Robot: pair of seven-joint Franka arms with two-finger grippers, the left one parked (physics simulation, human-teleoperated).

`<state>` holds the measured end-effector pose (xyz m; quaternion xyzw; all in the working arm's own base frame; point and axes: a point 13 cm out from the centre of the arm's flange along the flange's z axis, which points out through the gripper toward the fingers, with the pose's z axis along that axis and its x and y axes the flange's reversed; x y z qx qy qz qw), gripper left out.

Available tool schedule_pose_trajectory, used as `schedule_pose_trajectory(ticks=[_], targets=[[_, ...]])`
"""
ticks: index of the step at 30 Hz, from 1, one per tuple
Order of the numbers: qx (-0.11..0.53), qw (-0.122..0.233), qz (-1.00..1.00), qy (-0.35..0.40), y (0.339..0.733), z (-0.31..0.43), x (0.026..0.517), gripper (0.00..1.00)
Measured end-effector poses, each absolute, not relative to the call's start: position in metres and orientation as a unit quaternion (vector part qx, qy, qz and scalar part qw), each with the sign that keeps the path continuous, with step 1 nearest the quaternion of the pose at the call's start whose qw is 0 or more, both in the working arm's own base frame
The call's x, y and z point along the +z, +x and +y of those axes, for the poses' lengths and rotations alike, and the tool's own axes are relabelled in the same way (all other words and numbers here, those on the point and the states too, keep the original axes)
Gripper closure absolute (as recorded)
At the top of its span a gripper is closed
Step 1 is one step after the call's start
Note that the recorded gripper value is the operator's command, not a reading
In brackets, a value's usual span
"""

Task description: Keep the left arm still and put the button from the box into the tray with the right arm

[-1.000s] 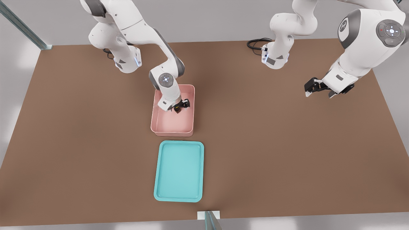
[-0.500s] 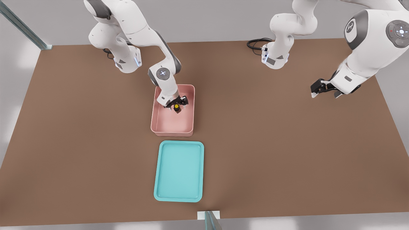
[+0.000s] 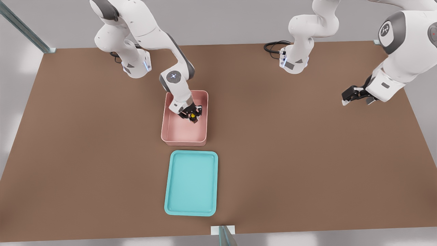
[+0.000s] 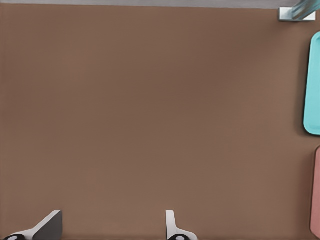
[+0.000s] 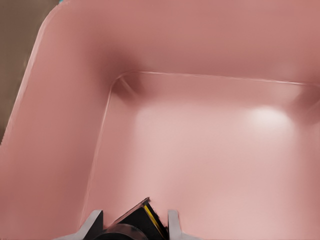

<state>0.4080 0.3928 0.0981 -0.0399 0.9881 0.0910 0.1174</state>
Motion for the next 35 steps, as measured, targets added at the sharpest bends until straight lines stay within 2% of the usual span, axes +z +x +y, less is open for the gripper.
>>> schedule_pose_trajectory(ticks=[2, 5, 7, 10, 12, 14, 18, 19, 23, 24, 25, 27, 29, 31, 33, 35], targets=[[0.108, 0.13, 0.985, -0.024, 0.449, 0.405, 0.139, 0.59], [0.119, 0.153, 0.981, 0.014, 0.544, 0.39, 0.218, 0.59], [0.108, 0.161, 0.98, 0.039, 0.614, 0.36, 0.248, 0.59], [0.08, 0.157, 0.983, 0.053, 0.706, 0.331, 0.233, 0.59], [0.065, 0.135, 0.987, 0.051, 0.734, 0.314, 0.193, 0.59], [0.061, 0.118, 0.99, 0.037, 0.746, 0.315, 0.163, 0.59], [0.074, 0.093, 0.993, 0.01, 0.745, 0.337, 0.137, 0.57], [0.074, 0.088, 0.993, 0.005, 0.744, 0.339, 0.132, 0.0], [0.076, 0.078, 0.994, -0.003, 0.745, 0.334, 0.134, 0.0], [0.079, 0.083, 0.993, -0.007, 0.751, 0.334, 0.147, 0.0], [0.082, 0.095, 0.992, -0.016, 0.759, 0.335, 0.188, 0.0], [0.083, 0.117, 0.989, -0.037, 0.754, 0.323, 0.305, 0.0], [0.071, 0.114, 0.991, -0.009, 0.749, 0.217, 0.393, 0.0], [0.041, 0.104, 0.994, 0.019, 0.732, 0.115, 0.444, 0.0], [0.011, 0.069, 0.997, 0.032, 0.711, 0.055, 0.453, 0.0], [-0.005, 0.038, 0.999, 0.028, 0.694, 0.03, 0.452, 0.0]])
